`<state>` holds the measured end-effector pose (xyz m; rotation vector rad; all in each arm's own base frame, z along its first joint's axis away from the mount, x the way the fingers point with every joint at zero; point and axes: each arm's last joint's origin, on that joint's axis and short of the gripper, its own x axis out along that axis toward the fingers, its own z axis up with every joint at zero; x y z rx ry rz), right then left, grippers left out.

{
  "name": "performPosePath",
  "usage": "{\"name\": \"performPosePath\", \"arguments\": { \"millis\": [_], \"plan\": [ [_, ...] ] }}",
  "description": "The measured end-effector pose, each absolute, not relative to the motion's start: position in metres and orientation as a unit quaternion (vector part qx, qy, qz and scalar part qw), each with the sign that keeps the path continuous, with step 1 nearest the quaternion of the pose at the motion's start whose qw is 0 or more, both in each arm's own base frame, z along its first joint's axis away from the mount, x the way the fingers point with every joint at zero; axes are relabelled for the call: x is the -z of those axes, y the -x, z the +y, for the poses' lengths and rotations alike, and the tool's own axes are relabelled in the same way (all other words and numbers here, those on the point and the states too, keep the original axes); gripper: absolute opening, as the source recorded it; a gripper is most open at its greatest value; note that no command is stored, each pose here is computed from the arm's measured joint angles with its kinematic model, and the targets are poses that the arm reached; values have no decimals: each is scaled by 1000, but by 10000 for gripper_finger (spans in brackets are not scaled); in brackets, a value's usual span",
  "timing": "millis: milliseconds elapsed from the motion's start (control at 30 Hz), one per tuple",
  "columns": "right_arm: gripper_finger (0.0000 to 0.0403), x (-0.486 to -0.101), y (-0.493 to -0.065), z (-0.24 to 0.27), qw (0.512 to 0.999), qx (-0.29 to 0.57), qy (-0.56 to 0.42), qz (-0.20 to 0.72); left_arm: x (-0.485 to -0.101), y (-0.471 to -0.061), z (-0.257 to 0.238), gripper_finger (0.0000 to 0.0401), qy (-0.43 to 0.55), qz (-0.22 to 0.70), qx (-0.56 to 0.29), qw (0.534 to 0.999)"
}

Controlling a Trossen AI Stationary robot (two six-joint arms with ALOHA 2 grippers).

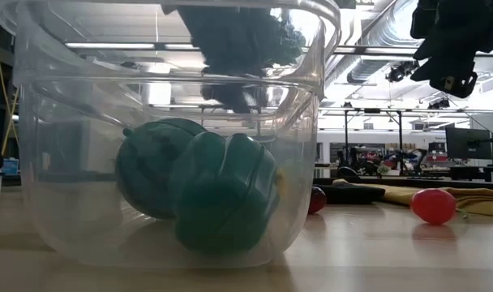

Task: Pick and placing Produce into tupperware
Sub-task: Put the starfruit into the bin

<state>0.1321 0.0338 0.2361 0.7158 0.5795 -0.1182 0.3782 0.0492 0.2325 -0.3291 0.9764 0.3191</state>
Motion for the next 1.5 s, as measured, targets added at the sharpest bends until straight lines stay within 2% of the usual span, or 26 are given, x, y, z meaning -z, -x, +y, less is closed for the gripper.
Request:
{"name": "performPosePath", "arguments": {
  "millis": [300, 533, 900, 1500],
  "plan": [
    [133, -236, -132, 34, 892, 60, -349, 281, -211, -386, 62, 321, 183, 480, -170, 841],
    [133, -236, -132, 34, 890, 61, -353, 281, -197, -386, 67, 320, 190, 504, -167, 826],
    [133, -236, -132, 34, 890, 61, -353, 281, -197, -387, 70, 321, 176, 499, -165, 832],
    [133, -236, -132, 34, 889, 65, -357, 279, -160, -394, 73, 321, 184, 543, -159, 804]
  ]
}}
